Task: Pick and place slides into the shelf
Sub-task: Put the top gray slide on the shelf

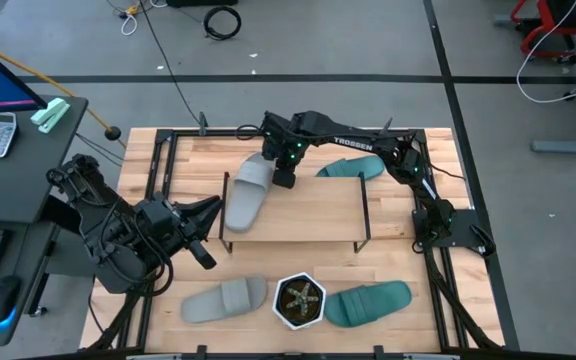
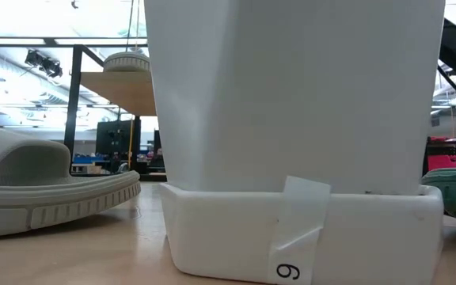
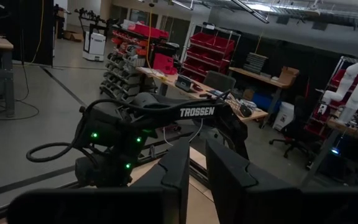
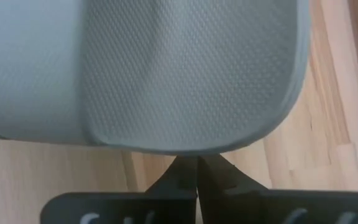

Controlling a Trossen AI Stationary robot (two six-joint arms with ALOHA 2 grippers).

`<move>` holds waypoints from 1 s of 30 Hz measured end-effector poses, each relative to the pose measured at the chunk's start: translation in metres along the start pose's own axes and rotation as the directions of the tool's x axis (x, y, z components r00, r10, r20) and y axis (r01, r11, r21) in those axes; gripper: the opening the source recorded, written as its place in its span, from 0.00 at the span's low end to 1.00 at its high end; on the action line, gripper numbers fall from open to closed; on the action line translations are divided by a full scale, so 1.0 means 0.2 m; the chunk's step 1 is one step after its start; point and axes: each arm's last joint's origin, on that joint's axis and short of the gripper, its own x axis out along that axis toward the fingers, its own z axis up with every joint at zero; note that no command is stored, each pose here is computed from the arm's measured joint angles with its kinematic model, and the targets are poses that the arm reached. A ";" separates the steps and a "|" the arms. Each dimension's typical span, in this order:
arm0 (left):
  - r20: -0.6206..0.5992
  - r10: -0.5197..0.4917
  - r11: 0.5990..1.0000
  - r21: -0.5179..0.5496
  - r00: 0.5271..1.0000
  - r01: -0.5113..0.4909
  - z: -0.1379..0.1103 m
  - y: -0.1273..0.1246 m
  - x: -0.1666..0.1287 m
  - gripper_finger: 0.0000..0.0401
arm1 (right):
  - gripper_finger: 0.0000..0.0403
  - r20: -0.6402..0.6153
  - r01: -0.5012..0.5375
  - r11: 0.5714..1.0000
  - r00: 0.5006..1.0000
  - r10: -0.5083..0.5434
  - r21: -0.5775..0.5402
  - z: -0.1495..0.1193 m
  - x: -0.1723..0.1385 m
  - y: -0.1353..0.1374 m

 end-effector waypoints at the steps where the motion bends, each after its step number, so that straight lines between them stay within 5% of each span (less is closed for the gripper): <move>1: 0.000 0.000 1.000 0.000 1.000 0.000 0.00 0.00 0.00 0.15 | 0.00 0.006 0.000 1.000 1.000 0.000 0.000 0.00 0.00 0.00; 30: 0.000 0.000 1.000 0.010 1.000 0.000 0.00 0.00 0.00 0.14 | 0.00 0.178 -0.019 1.000 0.984 0.021 -0.014 0.09 -0.01 0.02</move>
